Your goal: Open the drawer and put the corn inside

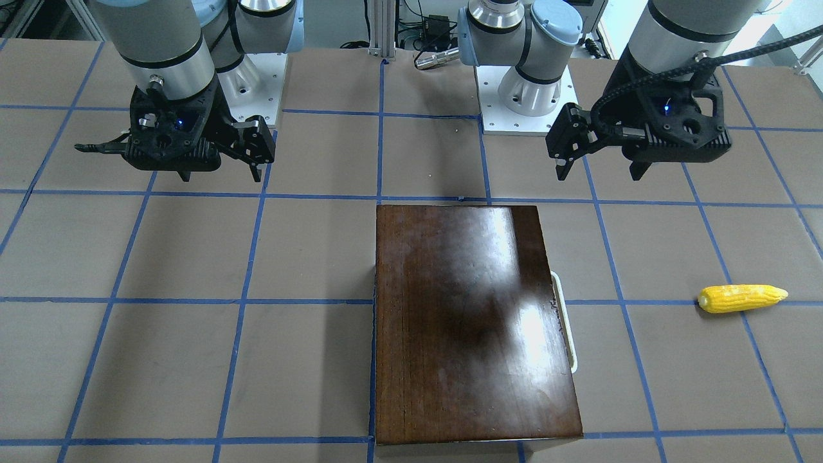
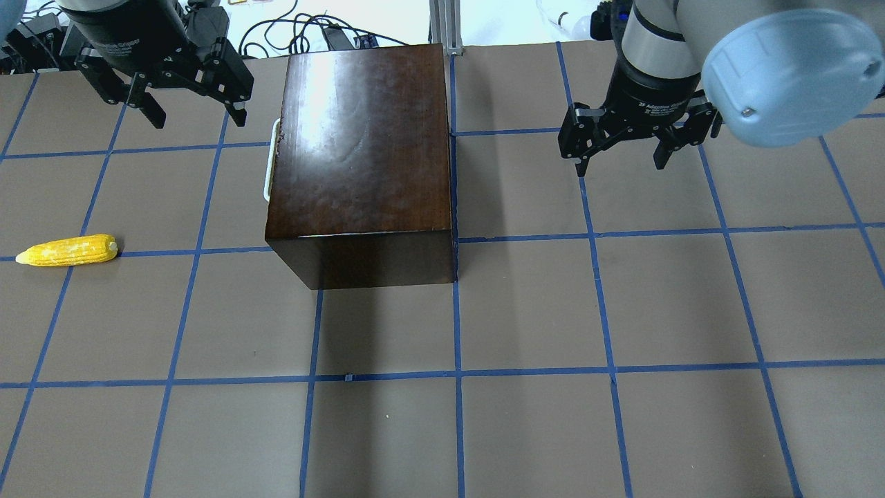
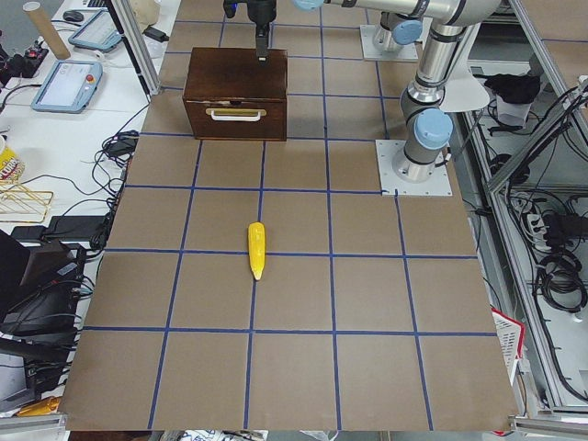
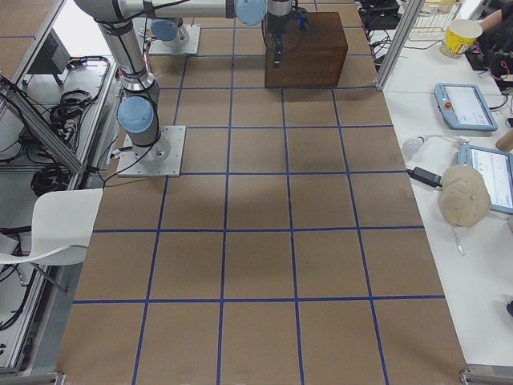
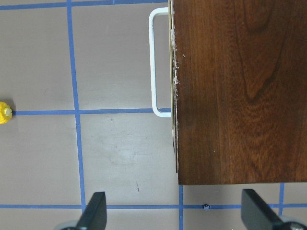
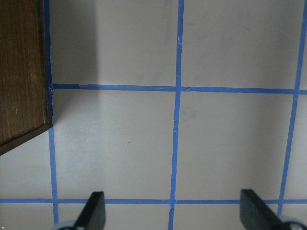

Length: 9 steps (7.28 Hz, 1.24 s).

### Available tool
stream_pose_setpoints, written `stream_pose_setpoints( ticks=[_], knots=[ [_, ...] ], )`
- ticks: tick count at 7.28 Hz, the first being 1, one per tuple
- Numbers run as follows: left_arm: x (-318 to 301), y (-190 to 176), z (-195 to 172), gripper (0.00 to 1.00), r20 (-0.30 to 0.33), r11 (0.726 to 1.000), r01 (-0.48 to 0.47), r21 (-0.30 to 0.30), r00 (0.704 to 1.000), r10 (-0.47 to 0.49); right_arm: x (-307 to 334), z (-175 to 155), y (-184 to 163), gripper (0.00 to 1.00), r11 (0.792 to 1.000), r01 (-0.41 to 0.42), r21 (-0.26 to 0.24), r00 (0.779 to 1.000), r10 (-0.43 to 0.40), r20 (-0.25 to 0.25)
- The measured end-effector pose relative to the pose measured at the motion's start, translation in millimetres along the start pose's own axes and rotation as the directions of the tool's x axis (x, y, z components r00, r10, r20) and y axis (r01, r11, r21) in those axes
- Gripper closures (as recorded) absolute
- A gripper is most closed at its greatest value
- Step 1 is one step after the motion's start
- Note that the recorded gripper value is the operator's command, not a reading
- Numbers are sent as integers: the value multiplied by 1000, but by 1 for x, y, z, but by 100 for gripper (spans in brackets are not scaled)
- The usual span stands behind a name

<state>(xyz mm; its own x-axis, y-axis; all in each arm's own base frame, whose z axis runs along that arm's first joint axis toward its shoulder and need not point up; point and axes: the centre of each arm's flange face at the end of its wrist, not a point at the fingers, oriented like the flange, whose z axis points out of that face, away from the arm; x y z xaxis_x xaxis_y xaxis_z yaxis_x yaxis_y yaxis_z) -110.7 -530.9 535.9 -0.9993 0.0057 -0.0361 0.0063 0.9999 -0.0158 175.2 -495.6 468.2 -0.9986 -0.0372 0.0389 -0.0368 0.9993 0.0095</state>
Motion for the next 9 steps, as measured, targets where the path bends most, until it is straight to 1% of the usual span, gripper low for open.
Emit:
stream_pose_setpoints(
  ticks=[3,5,7,9],
  knots=[
    [-1,2,1,0,0,1000,-30,-3,1000,30,0,0,0,0,1000,0,0,1000,0,0],
    [-3,-2,13,0,-3,999,-40,-17,999,40,0,0,0,0,1000,0,0,1000,0,0],
    [-20,-16,38,0,-10,1000,-10,-29,1000,9,0,0,0,0,1000,0,0,1000,0,0],
    [-62,-35,62,0,-26,998,39,-58,999,-40,0,0,0,0,1000,0,0,1000,0,0]
  ],
)
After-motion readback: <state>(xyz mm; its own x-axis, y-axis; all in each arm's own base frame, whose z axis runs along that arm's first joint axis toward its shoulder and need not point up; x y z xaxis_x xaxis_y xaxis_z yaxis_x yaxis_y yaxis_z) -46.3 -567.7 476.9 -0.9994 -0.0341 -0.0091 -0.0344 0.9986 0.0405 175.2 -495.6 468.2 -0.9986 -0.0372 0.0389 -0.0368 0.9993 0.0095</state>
